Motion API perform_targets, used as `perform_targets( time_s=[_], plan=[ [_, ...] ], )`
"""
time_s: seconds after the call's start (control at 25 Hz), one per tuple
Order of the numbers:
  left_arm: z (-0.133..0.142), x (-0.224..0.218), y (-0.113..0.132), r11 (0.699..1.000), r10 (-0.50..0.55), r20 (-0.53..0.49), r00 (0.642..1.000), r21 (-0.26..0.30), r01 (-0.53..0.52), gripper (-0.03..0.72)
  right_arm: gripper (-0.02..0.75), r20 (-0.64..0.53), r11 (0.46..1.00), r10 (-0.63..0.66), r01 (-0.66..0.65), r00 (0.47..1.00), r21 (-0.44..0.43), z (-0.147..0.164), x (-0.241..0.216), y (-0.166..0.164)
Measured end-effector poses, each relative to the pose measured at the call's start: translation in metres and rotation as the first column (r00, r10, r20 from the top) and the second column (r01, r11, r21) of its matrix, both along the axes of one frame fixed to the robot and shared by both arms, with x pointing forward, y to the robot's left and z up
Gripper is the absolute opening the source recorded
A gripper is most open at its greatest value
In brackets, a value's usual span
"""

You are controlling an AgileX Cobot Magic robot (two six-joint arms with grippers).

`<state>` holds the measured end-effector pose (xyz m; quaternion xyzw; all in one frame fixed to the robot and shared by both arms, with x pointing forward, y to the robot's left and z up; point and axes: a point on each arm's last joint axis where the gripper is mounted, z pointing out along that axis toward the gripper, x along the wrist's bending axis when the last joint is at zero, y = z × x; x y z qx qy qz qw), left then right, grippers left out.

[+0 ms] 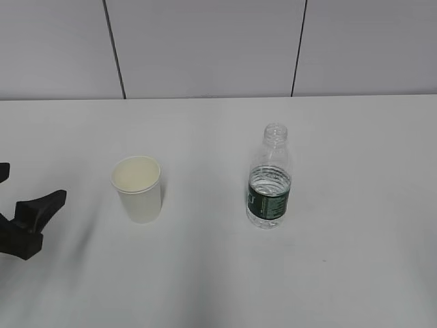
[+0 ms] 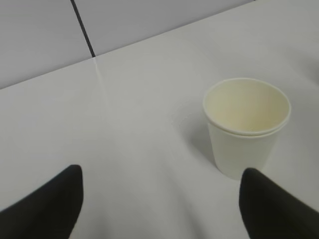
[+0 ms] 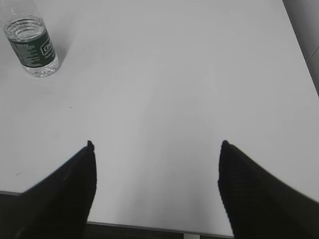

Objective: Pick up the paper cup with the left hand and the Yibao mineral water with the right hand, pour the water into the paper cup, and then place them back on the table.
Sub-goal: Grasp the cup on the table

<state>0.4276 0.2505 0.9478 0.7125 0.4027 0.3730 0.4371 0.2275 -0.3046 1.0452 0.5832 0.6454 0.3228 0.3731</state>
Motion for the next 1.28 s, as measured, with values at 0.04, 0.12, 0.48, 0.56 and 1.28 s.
perform_targets(
  time_s=[0.04,0.12,0.48,0.56,1.28],
  plan=[
    [0.0,0.0,0.0,1.0,-0.003,0.005,1.0,-0.001,0.003,0.582,0.591,0.0,1.0,0.0,0.0,1.0,0.0,0.0,0.0,0.0],
    [0.001,0.0,-0.001,1.0,-0.008,0.008,1.0,0.001,0.008,0.582,0.591,0.0,1.0,0.0,0.0,1.0,0.0,0.0,0.0,0.0],
    [0.001,-0.001,-0.002,0.999,-0.034,0.012,0.999,0.016,0.034,0.582,0.591,0.0,1.0,0.0,0.0,1.0,0.0,0.0,0.0,0.0],
    [0.0,-0.001,-0.002,0.999,-0.034,0.011,0.999,0.016,0.034,0.582,0.591,0.0,1.0,0.0,0.0,1.0,0.0,0.0,0.0,0.0],
    [0.002,0.002,0.015,0.999,-0.015,0.009,1.0,-0.037,0.016,0.577,0.591,0.0,1.0,0.0,0.0,1.0,0.0,0.0,0.0,0.0]
  ],
)
